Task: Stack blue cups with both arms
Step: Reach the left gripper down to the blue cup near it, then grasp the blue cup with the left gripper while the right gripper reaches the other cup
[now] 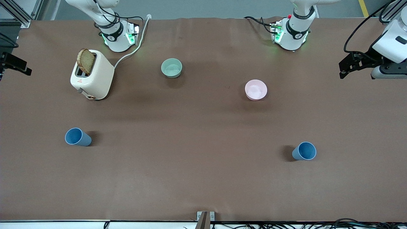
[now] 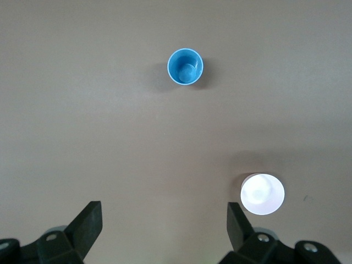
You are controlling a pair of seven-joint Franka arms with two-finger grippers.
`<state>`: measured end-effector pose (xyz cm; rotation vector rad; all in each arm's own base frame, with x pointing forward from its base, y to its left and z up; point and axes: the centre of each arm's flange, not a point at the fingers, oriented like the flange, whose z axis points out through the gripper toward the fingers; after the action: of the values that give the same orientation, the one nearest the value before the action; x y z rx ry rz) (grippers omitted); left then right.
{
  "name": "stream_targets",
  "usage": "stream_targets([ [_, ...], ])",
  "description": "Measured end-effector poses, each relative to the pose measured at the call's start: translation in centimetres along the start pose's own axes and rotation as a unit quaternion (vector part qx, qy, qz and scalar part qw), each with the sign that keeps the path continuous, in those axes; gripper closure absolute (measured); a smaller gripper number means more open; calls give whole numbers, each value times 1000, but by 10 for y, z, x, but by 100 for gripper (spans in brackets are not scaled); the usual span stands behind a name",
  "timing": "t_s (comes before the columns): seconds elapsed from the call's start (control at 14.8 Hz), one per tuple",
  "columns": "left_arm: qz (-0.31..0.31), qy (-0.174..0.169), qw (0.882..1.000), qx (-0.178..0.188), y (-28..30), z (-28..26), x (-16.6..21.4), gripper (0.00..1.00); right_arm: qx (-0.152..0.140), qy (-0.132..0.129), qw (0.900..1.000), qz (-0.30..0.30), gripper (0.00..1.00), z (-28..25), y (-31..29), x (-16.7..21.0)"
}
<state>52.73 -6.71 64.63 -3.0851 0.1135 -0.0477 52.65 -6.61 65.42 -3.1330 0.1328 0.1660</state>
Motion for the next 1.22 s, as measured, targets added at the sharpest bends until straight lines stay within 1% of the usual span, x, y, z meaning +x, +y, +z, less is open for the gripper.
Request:
stream_targets([
  [0.34, 0, -5, 1000, -3, 0, 6, 6, 0, 0, 0, 1000, 0, 0, 0, 0, 0],
  [0.47, -1, -8, 1000, -6, -4, 18, 22, 0, 0, 0, 1000, 0, 0, 0, 0, 0],
  [0.54, 2, -2, 1000, -9, -7, 32, 37, 0, 0, 0, 1000, 0, 0, 0, 0, 0],
  [0.61, 2, 12, 1000, -12, -8, 54, 57, 0, 0, 0, 1000, 0, 0, 0, 0, 0],
  [0.74, 2, 33, 999, -20, -8, 116, 93, 0, 0, -1, 1000, 0, 0, 1, 0, 0],
  [1.02, -10, 42, 999, -33, -17, 242, 138, 0, -1, 10, 1000, 1, 0, 10, 1, 11],
  [1.22, -18, 35, 998, -39, -25, 304, 150, 0, -1, 20, 1000, 2, 0, 44, 3, 29],
])
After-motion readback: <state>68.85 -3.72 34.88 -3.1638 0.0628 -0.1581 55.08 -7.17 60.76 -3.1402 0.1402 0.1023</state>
